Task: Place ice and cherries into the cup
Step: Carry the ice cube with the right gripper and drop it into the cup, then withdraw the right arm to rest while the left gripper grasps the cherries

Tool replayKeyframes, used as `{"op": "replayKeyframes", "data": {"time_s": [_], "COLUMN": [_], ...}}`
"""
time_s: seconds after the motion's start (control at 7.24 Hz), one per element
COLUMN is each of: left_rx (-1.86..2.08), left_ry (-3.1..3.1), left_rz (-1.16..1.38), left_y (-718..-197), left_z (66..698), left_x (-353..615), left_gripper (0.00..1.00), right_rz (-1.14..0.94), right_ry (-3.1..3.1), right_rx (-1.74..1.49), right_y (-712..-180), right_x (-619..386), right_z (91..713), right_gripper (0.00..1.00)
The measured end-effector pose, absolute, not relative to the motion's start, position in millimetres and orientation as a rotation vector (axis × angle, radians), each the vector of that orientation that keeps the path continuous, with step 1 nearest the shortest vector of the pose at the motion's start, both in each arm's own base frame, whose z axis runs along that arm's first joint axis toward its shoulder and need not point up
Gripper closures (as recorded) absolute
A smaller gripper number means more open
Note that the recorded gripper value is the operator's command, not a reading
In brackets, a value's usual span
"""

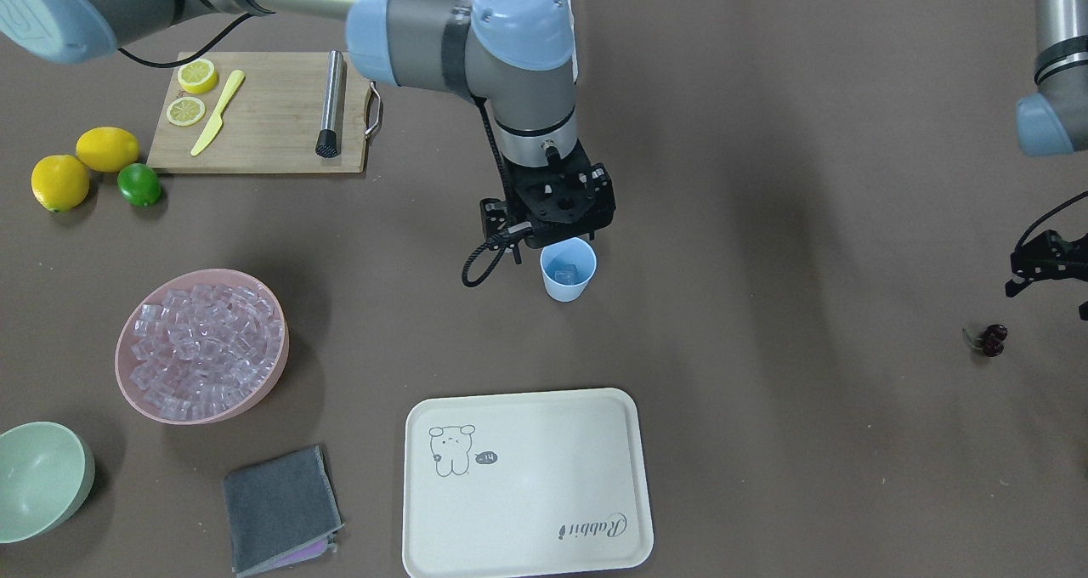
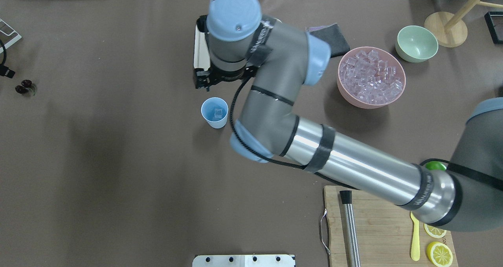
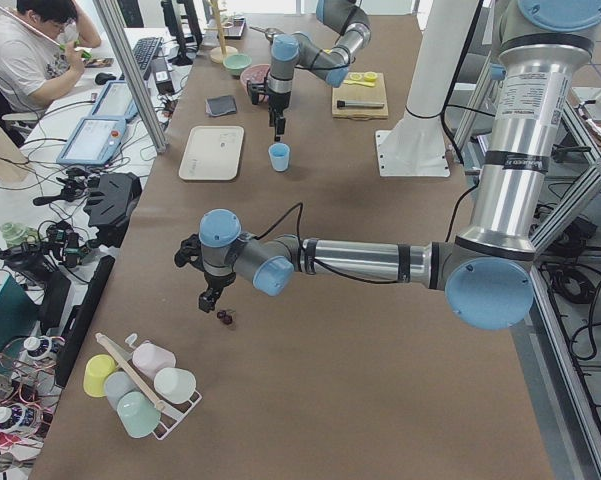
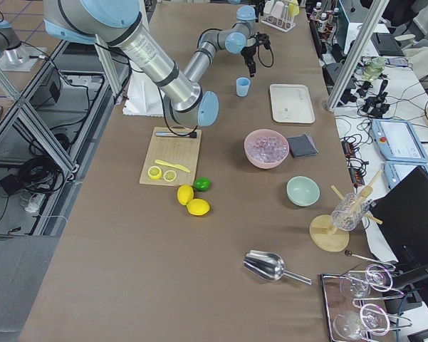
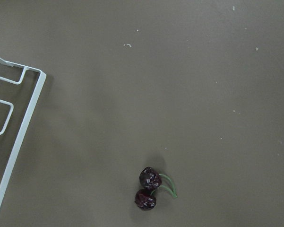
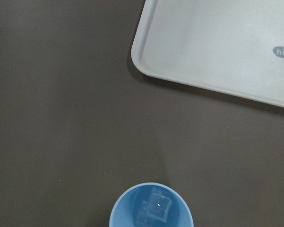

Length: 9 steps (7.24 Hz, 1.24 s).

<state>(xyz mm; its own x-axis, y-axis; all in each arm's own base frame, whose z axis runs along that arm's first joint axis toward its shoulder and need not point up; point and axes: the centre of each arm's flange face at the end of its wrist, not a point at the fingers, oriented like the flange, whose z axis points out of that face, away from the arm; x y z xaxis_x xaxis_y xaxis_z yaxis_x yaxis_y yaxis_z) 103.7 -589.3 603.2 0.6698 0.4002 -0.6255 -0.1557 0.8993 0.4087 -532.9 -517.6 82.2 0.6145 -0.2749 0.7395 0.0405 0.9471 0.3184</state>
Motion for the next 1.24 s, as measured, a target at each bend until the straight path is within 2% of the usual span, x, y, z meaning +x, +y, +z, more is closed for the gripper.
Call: {"op": "replayKeyframes", "data": {"time_s": [0.69,1.1,1.24], "left_rx": [0.321,0.293,0.289], "left_ry": [0.695,0.663,0.65], "left_rz": [0.32,0.315,0.314], "left_y": [-611,-607,-605], "left_z": [641,661,664], "left_x": [153,162,168], "left_gripper": [0.03,0.03,0.13], "right_rz": [-0.348,-0.425,-0.46], "right_ry": [-0.893,-0.859,-0.848], "right_rx": [0.314,0.34,0.359], "right_y": [-542,-524,-518], "right_x": [-237,-127,-97], "right_z": [288,376,398], "right_gripper": [0.02,0.02,0.02]}}
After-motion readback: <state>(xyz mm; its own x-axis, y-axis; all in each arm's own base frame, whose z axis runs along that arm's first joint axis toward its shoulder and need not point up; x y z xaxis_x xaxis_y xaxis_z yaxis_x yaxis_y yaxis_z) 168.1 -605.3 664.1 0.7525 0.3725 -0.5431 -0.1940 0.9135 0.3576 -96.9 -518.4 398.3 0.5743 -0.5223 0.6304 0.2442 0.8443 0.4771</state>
